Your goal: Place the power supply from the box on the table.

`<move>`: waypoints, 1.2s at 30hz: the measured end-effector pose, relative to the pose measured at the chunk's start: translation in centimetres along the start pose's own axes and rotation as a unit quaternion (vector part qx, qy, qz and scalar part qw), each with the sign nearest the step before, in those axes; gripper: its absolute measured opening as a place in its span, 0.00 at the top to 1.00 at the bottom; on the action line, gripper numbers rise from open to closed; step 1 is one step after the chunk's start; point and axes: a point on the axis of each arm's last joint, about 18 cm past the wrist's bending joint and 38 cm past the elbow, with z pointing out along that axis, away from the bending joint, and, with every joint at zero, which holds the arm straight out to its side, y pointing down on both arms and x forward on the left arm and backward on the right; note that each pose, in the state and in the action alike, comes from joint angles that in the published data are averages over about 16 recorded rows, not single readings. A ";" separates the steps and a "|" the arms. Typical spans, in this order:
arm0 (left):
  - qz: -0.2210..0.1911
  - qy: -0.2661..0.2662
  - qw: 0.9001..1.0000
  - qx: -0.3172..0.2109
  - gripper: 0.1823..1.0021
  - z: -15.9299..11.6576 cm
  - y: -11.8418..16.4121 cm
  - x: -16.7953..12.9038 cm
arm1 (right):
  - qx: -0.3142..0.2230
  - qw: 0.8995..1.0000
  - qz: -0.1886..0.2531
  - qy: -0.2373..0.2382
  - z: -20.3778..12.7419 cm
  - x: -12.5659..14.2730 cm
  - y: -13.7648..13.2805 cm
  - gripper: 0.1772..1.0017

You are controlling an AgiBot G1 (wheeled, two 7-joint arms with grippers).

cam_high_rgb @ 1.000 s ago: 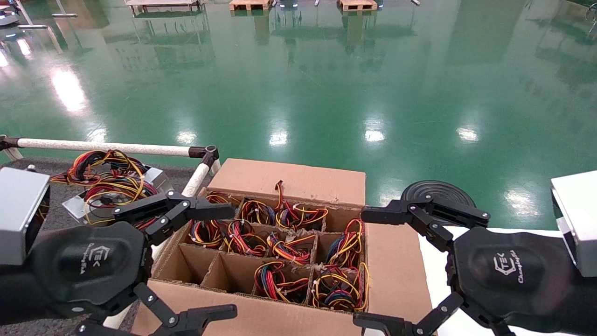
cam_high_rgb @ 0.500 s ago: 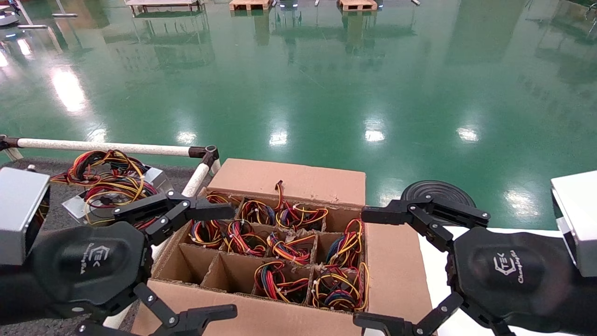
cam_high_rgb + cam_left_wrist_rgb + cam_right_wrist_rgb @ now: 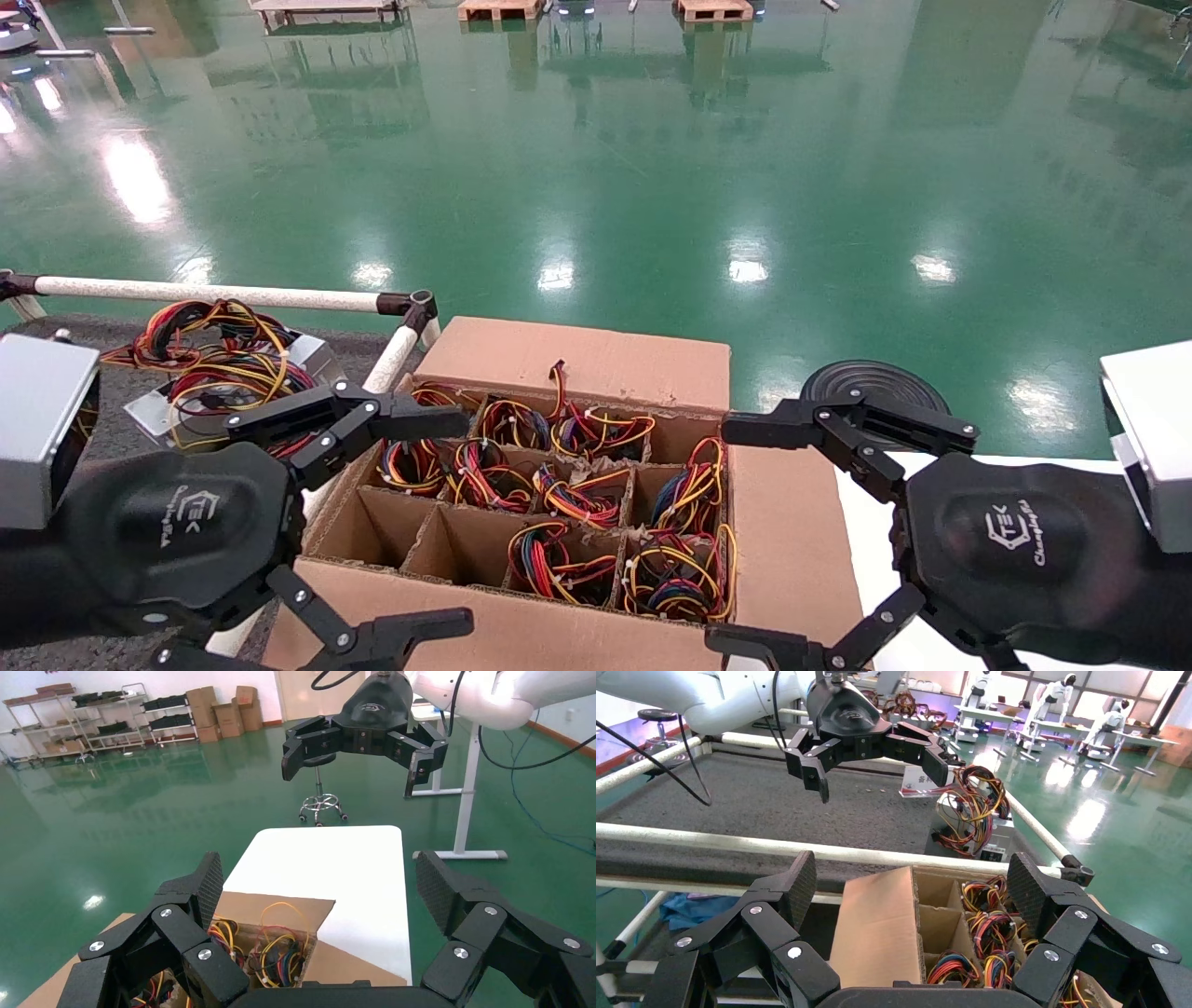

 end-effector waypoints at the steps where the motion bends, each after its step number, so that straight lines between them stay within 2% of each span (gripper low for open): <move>1: 0.000 0.000 1.000 0.000 0.00 0.0 0.0 0.0 | 0.000 1.000 0.000 0.000 0.0 0.0 0.0 0.00; 11: 0.000 0.000 1.000 0.000 0.00 0.0 0.0 0.0 | 0.000 1.000 0.000 0.000 0.0 0.0 0.0 0.01; 23: 0.000 0.000 1.000 0.000 0.00 0.0 0.0 0.0 | 0.000 1.000 0.000 0.000 0.0 0.0 0.0 0.12; 27: 0.000 0.000 1.000 0.000 0.00 0.0 0.0 0.0 | 0.000 1.000 0.000 0.000 0.0 0.0 0.0 0.24; 36: -0.005 -0.003 1.000 -0.008 0.00 -0.2 0.4 0.0 | 0.000 1.000 0.000 0.000 0.0 0.0 0.0 0.44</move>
